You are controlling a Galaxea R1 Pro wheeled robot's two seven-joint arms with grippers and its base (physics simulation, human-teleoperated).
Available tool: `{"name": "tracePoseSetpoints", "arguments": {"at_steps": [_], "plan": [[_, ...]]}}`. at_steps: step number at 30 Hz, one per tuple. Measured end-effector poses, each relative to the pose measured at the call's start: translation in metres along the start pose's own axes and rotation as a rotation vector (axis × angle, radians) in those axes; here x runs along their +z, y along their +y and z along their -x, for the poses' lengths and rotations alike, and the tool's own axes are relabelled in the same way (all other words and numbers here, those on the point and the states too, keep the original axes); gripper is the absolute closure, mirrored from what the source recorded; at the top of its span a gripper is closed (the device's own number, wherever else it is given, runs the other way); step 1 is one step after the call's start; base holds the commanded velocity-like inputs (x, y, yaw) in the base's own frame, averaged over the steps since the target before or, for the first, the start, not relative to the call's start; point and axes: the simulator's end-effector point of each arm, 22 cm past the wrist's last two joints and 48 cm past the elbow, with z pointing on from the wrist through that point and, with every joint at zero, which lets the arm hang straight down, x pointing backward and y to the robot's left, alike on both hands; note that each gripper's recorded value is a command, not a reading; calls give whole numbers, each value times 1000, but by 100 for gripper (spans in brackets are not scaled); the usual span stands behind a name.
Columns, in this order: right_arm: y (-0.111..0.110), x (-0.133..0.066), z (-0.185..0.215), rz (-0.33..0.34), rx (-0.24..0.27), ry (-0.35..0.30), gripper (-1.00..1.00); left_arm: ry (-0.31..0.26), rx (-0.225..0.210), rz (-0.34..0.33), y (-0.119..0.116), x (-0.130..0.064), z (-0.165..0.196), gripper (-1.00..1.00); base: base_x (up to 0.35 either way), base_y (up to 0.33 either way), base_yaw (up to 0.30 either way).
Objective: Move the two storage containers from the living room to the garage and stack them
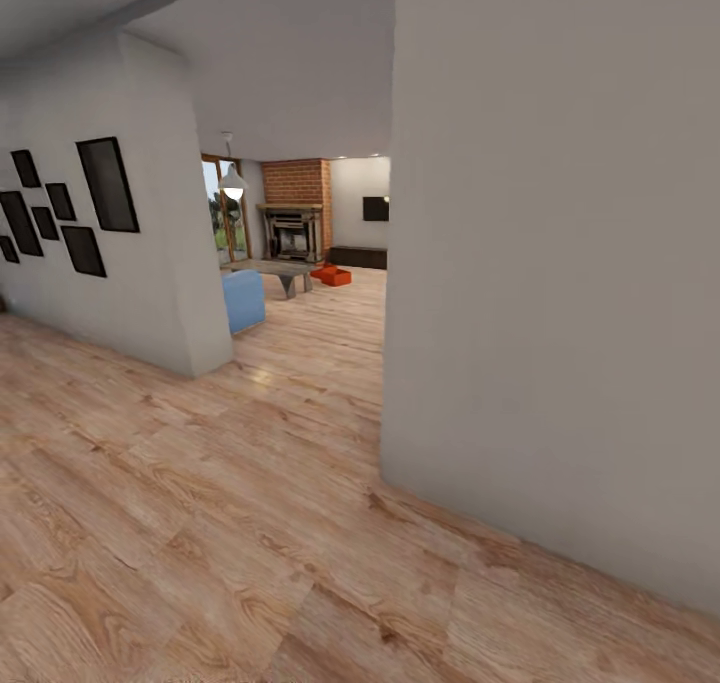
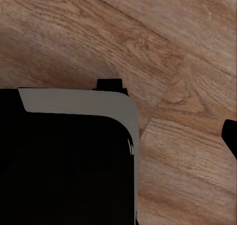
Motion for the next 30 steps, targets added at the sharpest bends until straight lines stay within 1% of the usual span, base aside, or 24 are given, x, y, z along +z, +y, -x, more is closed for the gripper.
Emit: {"name": "tracePoseSetpoints", "arguments": {"at_steps": [30], "plan": [[0,0,0,0,0,0,-100,0,0,0,0,0,0,-100,0,0,255]]}}
